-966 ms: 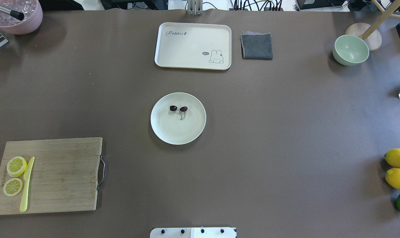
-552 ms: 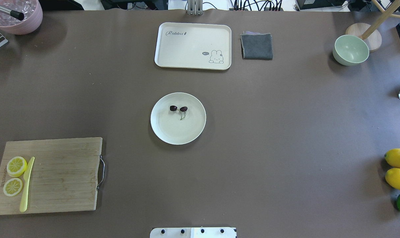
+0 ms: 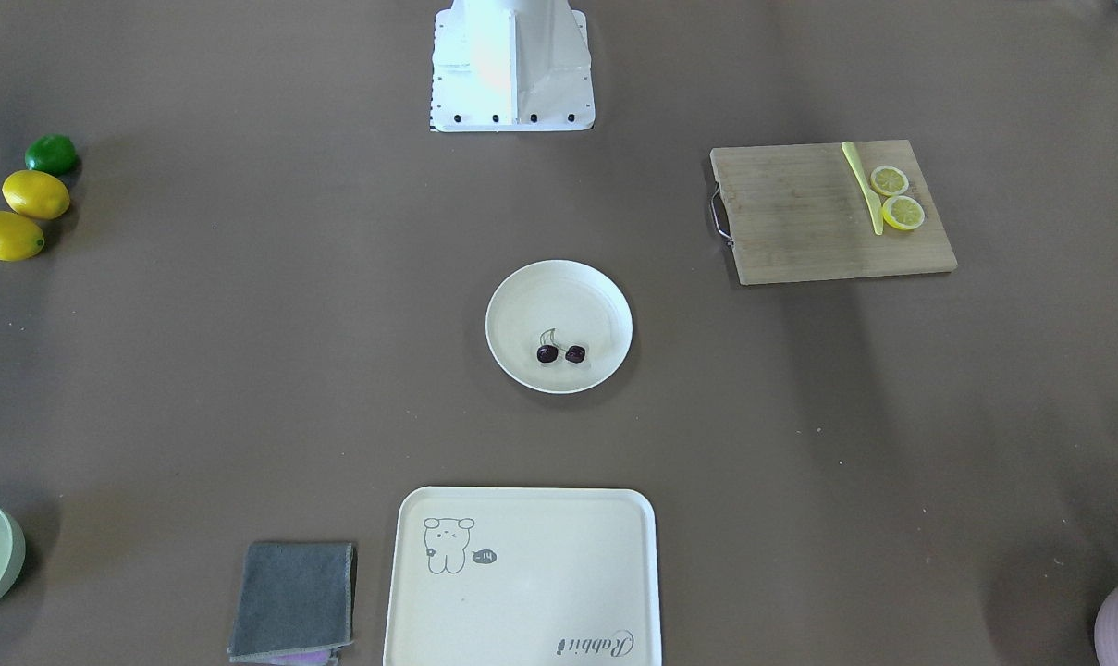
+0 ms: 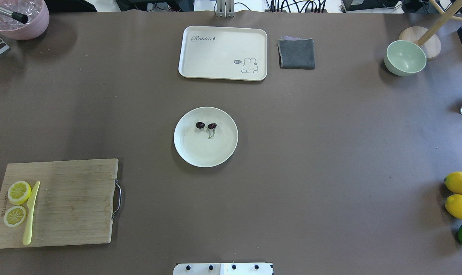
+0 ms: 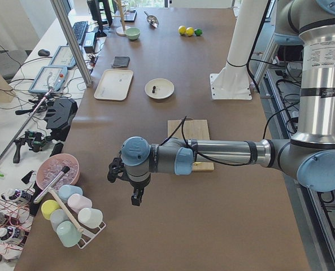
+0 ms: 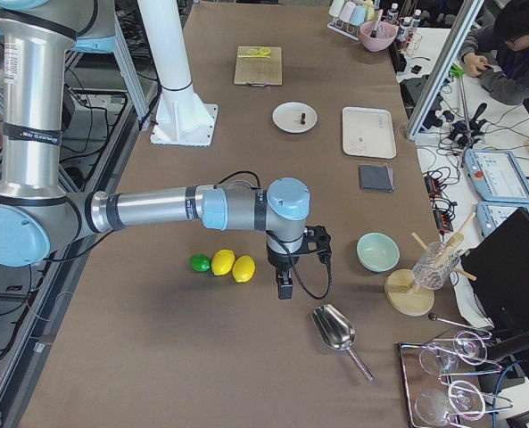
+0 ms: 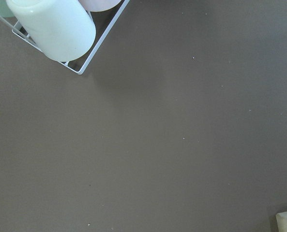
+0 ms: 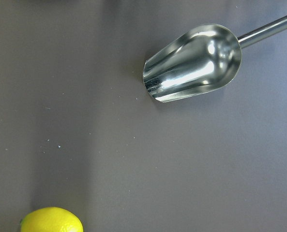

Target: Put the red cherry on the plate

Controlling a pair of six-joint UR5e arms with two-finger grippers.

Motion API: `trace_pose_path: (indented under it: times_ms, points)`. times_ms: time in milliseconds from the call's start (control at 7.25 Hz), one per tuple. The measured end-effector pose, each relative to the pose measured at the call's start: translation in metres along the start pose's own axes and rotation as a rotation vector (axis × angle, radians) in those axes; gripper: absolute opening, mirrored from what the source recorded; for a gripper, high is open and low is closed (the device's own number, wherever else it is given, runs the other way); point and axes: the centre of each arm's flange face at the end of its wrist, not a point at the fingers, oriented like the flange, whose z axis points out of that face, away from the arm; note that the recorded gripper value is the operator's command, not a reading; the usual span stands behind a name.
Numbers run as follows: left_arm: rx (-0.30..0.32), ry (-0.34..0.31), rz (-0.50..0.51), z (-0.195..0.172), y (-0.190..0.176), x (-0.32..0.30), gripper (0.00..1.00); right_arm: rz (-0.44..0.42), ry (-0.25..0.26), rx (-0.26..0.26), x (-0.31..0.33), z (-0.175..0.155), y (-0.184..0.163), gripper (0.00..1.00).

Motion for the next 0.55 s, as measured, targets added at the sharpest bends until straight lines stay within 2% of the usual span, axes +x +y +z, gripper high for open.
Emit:
trace_pose_path:
  times_ms: [276, 552]
  points:
    - [-0.057, 0.026, -0.069, -0.011, -0.019, 0.01, 0.98, -0.001, 0.0, 0.001, 0.0, 0.0, 0.0, 1.0]
    - [-0.082, 0.029, -0.097, -0.014, -0.021, 0.012, 0.98, -0.001, 0.0, 0.001, 0.0, 0.0, 0.001, 1.0]
